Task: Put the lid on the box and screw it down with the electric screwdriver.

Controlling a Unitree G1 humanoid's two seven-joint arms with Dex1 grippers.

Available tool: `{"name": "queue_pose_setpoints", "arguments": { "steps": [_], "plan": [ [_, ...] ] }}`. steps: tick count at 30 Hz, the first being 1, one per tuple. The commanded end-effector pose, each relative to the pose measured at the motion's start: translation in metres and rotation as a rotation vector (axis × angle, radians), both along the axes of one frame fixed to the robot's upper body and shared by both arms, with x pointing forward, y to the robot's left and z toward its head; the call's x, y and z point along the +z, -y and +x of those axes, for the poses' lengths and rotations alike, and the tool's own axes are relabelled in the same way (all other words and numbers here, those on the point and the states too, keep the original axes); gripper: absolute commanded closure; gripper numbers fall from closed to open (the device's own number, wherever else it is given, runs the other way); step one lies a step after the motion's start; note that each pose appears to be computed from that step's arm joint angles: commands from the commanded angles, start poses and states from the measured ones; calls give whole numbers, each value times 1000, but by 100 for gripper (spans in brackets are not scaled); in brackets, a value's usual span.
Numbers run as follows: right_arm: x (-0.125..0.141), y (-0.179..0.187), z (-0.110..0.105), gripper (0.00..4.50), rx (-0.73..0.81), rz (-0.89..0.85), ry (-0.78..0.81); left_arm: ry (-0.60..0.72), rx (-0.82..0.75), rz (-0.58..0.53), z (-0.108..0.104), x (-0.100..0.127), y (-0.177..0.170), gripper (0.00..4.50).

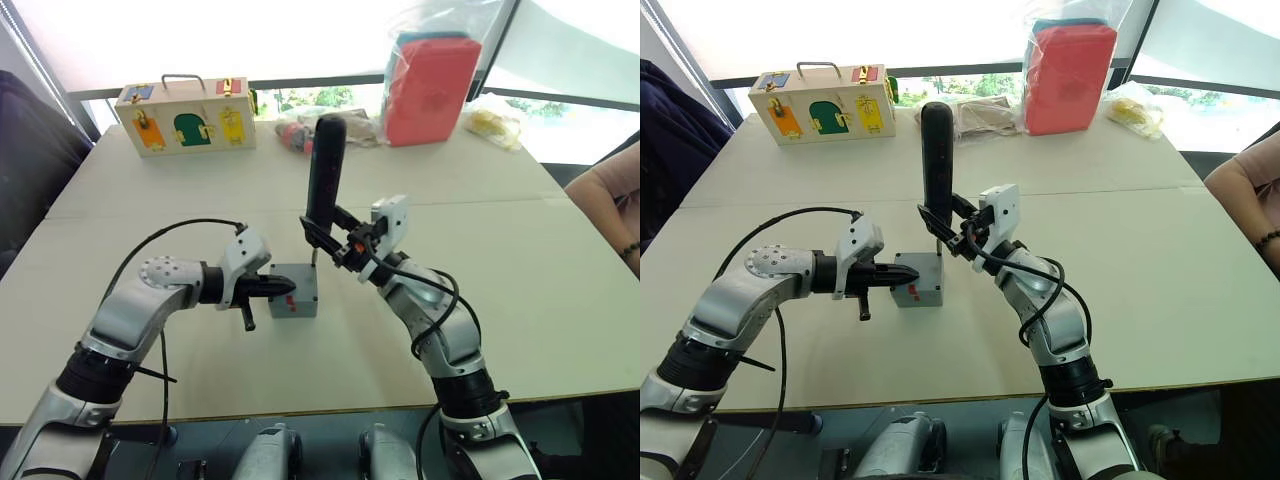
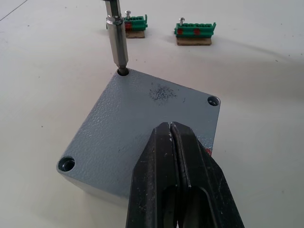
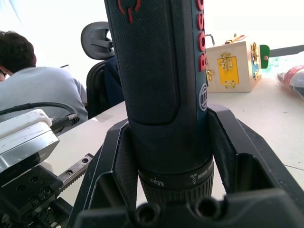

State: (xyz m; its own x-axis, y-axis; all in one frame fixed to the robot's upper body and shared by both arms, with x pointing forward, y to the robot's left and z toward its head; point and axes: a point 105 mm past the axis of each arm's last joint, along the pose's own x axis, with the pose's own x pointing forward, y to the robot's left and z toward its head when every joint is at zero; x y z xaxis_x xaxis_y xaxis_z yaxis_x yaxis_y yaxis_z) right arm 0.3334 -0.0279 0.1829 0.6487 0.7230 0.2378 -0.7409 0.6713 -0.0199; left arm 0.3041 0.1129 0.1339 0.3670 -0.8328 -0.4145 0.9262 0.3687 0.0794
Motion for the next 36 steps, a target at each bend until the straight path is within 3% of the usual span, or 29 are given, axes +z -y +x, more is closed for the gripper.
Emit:
{"name": "queue_pose_setpoints", "arguments": {
  "steps": [1,14,22,26,34,36],
  "plan": [
    [-47,-3,5,278,-7,-88,-152,-13,16,22,0,-8,-3,450],
    [-48,-6,0,278,20,-109,-124,-18,28,18,0,-12,-6,450],
    [-30,-4,1,278,20,-94,-76,-21,31,14,-1,-15,-5,450],
    [5,-3,0,278,24,-52,8,-21,34,11,-1,-15,-5,450],
    [108,11,-11,278,87,61,190,-27,92,-1,6,-22,-9,450],
    [128,20,-7,278,68,101,188,-40,117,-65,8,-18,-8,450]
  ]
}}
